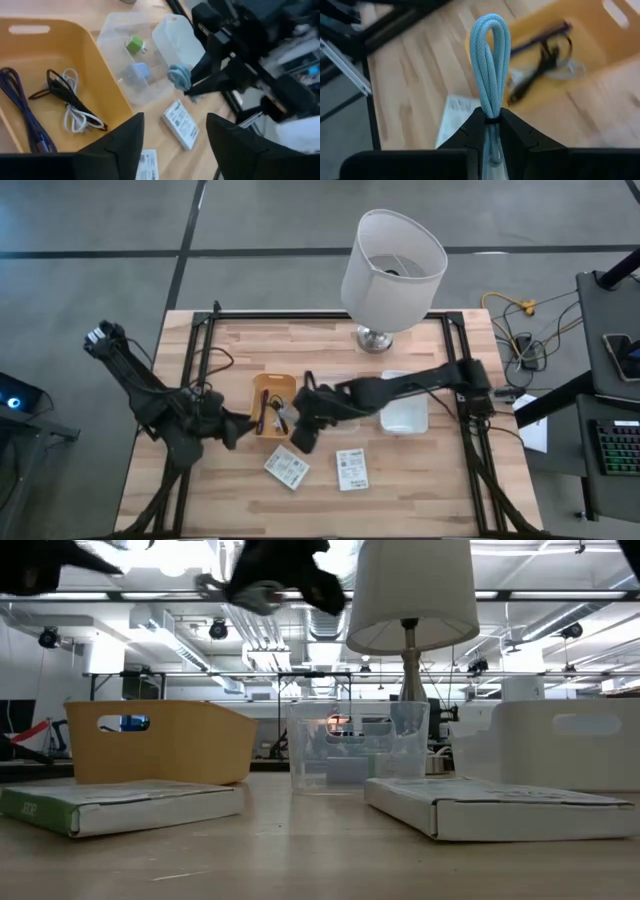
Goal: Pick and place items into bin
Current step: Put the light blue charger cable into the yellow bin
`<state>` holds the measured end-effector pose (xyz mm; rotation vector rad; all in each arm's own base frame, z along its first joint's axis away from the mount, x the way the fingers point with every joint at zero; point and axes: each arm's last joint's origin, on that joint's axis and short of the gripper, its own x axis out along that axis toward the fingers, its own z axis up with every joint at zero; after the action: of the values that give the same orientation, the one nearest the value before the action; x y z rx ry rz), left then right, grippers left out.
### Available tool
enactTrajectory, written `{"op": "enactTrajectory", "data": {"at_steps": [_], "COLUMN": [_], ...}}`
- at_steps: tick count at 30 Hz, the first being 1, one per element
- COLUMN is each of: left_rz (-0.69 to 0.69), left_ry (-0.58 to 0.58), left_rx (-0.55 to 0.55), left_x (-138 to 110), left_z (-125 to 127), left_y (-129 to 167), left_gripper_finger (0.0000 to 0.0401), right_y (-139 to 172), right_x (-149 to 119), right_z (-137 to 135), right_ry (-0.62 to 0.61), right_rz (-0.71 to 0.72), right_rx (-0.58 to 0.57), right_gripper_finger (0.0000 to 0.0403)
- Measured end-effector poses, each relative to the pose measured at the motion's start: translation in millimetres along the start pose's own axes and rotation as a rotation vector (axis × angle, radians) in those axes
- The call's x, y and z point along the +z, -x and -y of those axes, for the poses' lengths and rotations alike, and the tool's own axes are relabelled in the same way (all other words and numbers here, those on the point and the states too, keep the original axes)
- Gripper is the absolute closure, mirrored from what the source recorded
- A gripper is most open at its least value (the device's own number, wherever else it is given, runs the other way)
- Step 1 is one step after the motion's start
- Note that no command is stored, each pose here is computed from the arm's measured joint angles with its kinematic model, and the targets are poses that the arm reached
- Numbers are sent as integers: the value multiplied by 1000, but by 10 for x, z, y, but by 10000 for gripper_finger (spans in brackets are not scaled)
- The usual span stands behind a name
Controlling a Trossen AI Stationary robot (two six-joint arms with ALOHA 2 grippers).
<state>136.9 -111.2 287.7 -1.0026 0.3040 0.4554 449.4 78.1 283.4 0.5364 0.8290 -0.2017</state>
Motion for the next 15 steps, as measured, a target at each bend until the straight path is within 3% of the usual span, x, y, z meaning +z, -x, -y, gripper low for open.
{"op": "enactTrajectory", "data": {"at_steps": [7,15], "left_rz": [70,138], "left_ry": [178,136], "left_rx": [-129,-185], "left_x": [-8,-7], "left_z": [-244,-385], "left_y": [-39,-62], "left_gripper_finger": [169,168], "right_y": [-224,-441], "right_x": [319,451], "right_z": [-173,-235], "right_ry": [24,-35], "right_rz": [53,62], "right_rx": [70,74], "right_gripper_finger": [369,369]}}
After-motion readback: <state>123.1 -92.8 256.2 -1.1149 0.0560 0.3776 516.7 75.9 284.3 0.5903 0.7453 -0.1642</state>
